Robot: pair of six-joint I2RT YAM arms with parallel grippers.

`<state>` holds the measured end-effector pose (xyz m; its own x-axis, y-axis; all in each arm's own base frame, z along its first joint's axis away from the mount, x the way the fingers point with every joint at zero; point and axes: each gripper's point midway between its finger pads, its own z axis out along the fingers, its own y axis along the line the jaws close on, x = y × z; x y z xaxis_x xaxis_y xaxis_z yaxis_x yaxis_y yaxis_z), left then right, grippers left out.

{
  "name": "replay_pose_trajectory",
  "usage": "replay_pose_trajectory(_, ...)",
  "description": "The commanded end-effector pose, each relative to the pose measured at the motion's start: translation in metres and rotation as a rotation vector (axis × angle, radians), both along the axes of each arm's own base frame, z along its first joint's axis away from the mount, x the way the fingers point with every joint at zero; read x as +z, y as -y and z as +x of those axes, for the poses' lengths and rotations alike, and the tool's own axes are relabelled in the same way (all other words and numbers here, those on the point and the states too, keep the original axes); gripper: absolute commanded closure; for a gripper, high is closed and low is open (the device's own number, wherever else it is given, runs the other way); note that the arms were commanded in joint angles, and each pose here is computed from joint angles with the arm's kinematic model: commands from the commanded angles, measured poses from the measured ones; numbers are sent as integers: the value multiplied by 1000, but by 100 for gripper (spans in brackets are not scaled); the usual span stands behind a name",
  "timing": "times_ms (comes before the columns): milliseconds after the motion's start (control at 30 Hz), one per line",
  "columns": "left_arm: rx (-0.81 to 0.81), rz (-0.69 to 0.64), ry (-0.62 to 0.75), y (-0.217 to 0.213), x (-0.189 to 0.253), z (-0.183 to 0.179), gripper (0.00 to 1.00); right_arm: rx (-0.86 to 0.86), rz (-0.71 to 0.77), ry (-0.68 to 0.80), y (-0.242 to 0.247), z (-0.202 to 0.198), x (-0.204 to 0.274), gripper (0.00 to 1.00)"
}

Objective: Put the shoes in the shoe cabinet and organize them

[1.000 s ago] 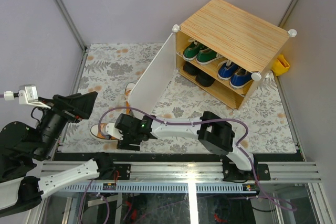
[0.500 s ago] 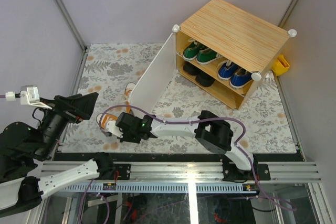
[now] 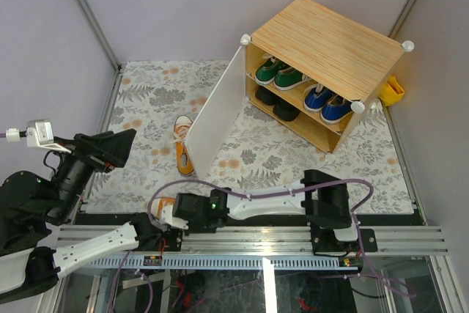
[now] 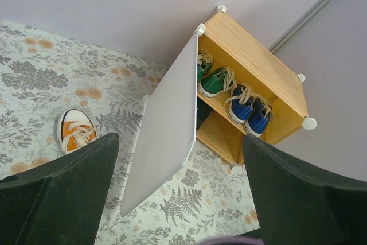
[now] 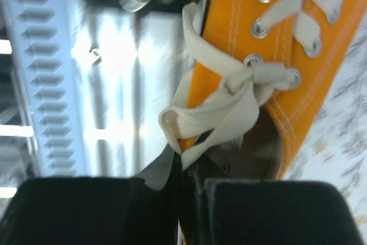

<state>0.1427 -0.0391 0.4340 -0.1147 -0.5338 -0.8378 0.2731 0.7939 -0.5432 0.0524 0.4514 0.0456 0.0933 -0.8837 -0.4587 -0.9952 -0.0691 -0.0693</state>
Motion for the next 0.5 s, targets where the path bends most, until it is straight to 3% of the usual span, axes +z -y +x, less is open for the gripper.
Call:
replay_pose_trajectory(0,3,-24,34,3,16,3,13,-18,17,-59,39,-39,51,100)
replay_pose_trajectory(200,-10,-19,37,11,18,6,13,-71,-46,-77,87,-60,63,100)
replay_pose_trajectory(367,-29,-19,35,16,19,5,13,-260,-100,35,140,-34,73,100)
replay_pose_trajectory(467,-41,-15,33,20,19,5,13,-464,-90,87,164,-3,78,100)
